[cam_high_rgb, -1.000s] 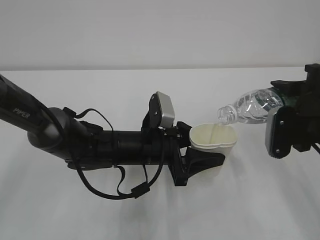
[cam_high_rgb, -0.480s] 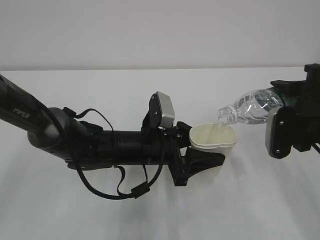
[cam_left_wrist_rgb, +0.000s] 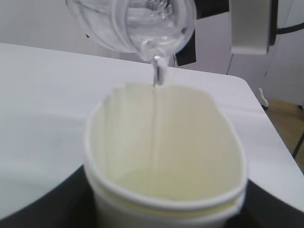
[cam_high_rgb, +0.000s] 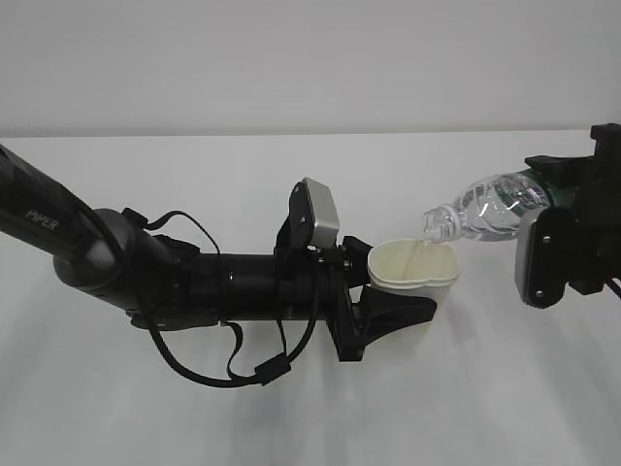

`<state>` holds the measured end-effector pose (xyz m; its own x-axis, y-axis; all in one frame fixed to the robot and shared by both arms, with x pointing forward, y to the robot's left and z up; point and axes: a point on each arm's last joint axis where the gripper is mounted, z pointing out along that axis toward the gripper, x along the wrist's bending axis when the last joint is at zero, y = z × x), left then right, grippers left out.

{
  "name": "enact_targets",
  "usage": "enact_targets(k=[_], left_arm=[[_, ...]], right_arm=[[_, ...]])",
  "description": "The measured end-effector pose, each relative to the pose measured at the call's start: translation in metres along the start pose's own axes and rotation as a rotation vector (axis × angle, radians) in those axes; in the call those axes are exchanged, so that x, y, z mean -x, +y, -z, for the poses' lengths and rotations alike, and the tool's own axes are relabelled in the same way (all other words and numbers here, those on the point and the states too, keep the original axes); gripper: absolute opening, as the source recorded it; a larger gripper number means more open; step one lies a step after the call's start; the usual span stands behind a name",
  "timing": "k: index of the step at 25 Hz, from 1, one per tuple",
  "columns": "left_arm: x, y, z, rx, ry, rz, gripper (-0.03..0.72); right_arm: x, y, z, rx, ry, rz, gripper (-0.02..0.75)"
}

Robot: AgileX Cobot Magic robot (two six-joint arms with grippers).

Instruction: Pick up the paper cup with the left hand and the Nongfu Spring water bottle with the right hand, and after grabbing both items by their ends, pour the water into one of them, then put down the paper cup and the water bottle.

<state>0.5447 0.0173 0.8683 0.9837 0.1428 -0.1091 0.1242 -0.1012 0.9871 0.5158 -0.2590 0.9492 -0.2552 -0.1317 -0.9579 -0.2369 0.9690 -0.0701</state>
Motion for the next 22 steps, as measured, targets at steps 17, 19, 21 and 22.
enact_targets(k=[17, 19, 21, 22], left_arm=[[0.0, 0.0, 0.0, 0.0, 0.0, 0.002, 0.435], [-0.0001, -0.0012, -0.0001, -0.003, 0.001, 0.004, 0.435], [-0.0001, -0.0011, -0.0001, -0.003, 0.001, 0.003, 0.435], [-0.0001, -0.0011, -0.0001, -0.003, 0.001, 0.003, 0.435]], right_arm=[[0.0002, 0.0, 0.0, 0.0, -0.002, 0.0, 0.384], [0.0002, 0.0, 0.0, 0.0, -0.002, 0.002, 0.384], [0.0002, 0.0, 0.0, 0.0, -0.002, 0.002, 0.384], [0.0002, 0.0, 0.0, 0.0, -0.002, 0.002, 0.384]])
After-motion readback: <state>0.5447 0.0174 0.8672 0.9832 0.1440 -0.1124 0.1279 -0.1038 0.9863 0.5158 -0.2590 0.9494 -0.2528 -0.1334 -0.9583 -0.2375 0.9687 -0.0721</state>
